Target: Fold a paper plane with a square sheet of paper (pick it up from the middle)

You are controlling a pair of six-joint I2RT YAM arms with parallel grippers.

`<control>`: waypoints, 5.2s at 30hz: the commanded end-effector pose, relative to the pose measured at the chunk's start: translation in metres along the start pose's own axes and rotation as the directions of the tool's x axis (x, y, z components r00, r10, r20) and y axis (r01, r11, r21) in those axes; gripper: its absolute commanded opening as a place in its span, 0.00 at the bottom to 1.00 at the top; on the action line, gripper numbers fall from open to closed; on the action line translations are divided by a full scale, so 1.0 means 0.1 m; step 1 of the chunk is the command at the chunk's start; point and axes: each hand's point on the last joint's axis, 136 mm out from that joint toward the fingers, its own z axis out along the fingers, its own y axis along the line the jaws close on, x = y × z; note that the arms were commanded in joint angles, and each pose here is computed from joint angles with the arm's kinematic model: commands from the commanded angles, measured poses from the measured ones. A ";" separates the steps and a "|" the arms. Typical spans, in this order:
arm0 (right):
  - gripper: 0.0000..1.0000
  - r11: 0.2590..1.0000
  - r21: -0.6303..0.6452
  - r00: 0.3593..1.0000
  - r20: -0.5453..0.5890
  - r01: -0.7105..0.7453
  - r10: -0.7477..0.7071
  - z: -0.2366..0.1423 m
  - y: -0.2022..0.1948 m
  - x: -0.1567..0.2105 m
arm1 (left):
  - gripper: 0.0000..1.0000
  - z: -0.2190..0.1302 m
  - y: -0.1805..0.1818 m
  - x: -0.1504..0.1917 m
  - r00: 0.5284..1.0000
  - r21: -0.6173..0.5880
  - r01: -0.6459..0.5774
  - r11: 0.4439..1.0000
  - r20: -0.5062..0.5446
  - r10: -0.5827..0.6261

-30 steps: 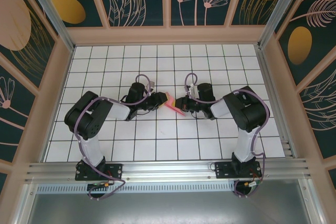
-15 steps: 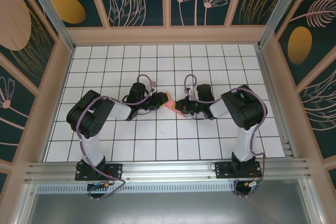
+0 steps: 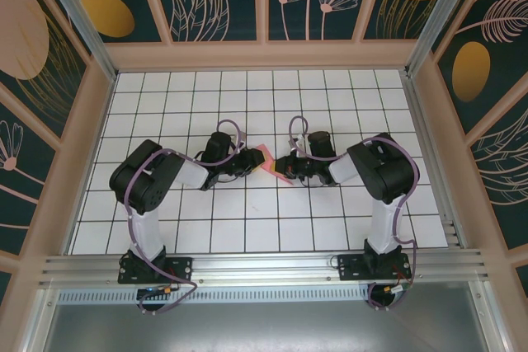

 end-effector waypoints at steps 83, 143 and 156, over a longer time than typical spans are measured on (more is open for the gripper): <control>0.00 0.995 0.104 0.994 -0.106 -0.013 0.024 -0.10 -0.31 0.20 | 0.29 0.07 -0.17 0.17 0.996 0.041 -0.070 0.997 -0.047 0.072; 0.00 0.987 0.140 0.985 -0.142 -0.080 0.100 -0.18 -0.36 0.28 | 0.30 0.08 -0.28 0.19 0.994 0.024 -0.078 0.997 -0.069 0.079; 0.00 0.977 0.145 0.975 -0.135 -0.159 0.179 -0.16 -0.40 0.27 | 0.24 0.25 0.01 0.27 0.994 -0.063 -0.041 0.997 -0.099 0.035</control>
